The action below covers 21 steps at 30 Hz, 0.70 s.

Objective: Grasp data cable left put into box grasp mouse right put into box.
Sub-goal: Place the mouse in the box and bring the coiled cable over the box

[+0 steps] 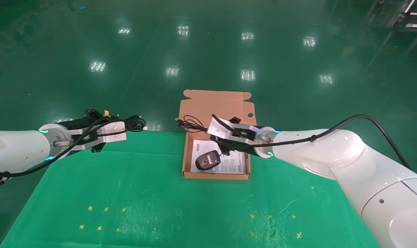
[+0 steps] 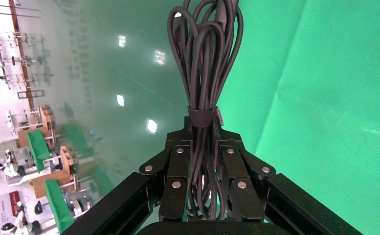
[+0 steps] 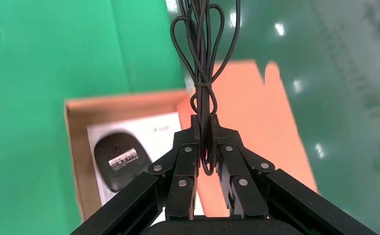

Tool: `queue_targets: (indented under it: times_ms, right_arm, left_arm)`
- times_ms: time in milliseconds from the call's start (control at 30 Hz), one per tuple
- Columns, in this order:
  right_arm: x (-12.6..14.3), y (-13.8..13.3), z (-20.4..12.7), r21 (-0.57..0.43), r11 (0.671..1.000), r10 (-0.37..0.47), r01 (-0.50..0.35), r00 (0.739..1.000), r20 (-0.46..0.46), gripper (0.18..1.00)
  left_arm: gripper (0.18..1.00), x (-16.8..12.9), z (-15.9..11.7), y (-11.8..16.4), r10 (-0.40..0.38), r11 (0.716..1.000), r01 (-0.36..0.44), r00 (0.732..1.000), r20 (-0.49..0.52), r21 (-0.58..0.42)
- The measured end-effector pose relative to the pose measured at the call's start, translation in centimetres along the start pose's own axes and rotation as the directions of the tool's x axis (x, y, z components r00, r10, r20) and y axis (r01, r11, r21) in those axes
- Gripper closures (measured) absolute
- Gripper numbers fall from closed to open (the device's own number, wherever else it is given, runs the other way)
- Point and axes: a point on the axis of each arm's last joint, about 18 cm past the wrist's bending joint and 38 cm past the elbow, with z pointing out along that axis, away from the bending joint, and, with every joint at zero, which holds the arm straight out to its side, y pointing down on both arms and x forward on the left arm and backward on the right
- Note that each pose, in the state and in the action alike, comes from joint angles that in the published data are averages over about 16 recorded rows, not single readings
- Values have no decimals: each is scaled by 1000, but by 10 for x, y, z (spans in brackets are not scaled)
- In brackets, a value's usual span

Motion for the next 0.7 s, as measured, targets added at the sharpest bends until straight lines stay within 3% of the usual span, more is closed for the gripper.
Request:
queue_targets:
  times_ms: [700]
  right_arm:
    - [-5, 26, -5, -62, 996, 60, -60, 998, 11, 937]
  left_arm:
    - [936, 6, 6, -13, -4, 999, 4, 1000, -20, 37]
